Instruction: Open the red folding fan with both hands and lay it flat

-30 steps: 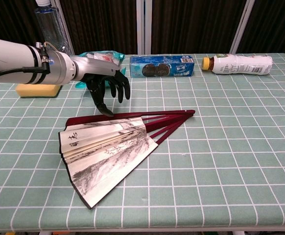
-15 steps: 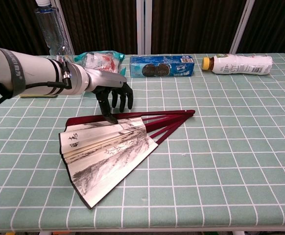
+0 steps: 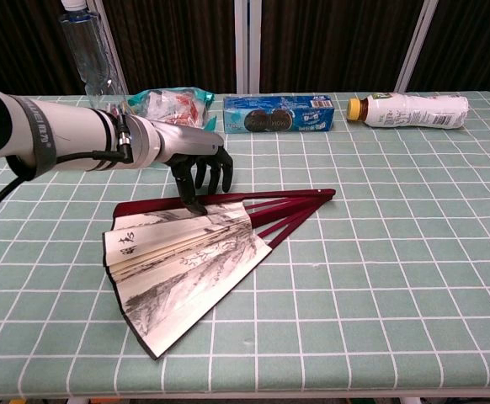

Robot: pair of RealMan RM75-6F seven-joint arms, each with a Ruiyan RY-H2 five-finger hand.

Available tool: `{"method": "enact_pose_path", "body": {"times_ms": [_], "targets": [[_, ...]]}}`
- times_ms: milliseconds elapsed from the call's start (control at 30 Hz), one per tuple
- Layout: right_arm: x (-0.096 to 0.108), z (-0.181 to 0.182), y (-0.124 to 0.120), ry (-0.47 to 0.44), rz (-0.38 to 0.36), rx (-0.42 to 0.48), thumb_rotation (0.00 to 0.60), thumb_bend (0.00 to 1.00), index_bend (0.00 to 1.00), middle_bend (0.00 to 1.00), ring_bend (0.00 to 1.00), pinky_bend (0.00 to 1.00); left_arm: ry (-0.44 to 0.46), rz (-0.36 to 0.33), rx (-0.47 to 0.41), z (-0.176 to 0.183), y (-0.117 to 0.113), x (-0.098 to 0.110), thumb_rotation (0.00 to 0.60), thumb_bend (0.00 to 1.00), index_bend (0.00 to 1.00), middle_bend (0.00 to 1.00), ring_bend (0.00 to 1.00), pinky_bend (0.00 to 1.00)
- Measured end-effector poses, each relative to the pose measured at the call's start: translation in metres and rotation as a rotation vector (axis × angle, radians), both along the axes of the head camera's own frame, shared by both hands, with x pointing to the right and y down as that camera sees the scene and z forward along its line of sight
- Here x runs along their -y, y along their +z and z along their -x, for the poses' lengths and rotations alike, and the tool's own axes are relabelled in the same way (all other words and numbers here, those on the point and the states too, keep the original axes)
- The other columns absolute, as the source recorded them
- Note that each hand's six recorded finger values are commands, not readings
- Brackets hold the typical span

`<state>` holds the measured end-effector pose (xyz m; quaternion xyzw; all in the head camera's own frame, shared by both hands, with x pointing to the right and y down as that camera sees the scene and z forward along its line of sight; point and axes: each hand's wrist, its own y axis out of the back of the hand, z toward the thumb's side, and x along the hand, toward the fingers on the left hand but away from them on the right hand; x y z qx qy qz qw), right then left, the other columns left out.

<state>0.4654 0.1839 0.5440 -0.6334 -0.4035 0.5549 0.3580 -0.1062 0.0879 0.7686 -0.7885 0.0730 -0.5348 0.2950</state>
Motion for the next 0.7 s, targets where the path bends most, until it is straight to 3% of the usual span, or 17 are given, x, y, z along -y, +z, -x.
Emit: {"method": "enact_pose_path", "body": {"times_ms": [133, 567, 700], "targets": [[0.0, -0.001, 0.0, 0.008, -0.003, 0.003, 0.6, 0.27, 0.0, 0.0, 0.0, 0.0, -0.003, 0.006, -0.011, -0.002, 0.001, -0.002, 0.6, 0.26, 0.44, 0.46, 0.45, 0.54], [-0.001, -0.007, 0.0, 0.034, -0.001, 0.005, 0.6, 0.27, 0.0, 0.0, 0.0, 0.0, 0.049, -0.016, -0.042, -0.008, 0.004, -0.016, 0.6, 0.29, 0.53, 0.56, 0.54, 0.63], [0.0, -0.007, -0.001, 0.033, -0.003, 0.008, 0.6, 0.27, 0.0, 0.0, 0.0, 0.0, 0.051, -0.035, -0.049, -0.007, 0.002, -0.015, 0.6, 0.33, 0.61, 0.63, 0.62, 0.72]]}}
